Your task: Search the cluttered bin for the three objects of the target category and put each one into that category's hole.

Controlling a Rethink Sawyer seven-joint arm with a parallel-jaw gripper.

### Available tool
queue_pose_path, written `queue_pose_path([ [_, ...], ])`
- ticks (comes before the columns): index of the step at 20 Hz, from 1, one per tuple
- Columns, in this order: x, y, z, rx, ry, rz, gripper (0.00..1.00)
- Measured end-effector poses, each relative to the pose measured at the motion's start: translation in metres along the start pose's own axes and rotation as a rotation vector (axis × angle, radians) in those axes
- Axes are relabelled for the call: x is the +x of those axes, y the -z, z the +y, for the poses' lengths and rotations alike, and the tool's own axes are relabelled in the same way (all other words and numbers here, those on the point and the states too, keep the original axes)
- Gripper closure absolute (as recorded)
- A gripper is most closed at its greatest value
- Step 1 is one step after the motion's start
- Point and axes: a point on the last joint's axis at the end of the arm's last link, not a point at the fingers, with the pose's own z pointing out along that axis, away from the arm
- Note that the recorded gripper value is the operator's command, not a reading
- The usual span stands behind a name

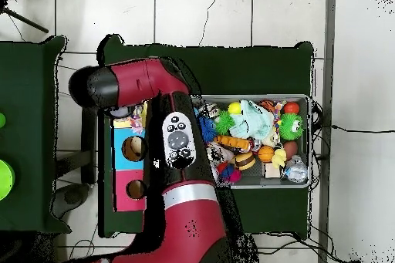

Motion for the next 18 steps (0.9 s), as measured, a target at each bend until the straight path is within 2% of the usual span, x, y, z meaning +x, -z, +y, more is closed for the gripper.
queue_pose_path([
  [3,-0.01,0.016,-0.005,0.006,-0.008,-0.013,1.0],
  [4,-0.018,0.029,-0.009,0.01,-0.014,-0.025,1.0],
  [10,-0.035,0.058,-0.02,0.016,-0.029,-0.076,1.0],
  [13,-0.041,0.067,-0.026,0.019,-0.036,-0.095,1.0],
  [18,-0.043,0.068,-0.03,0.022,-0.04,-0.1,1.0],
])
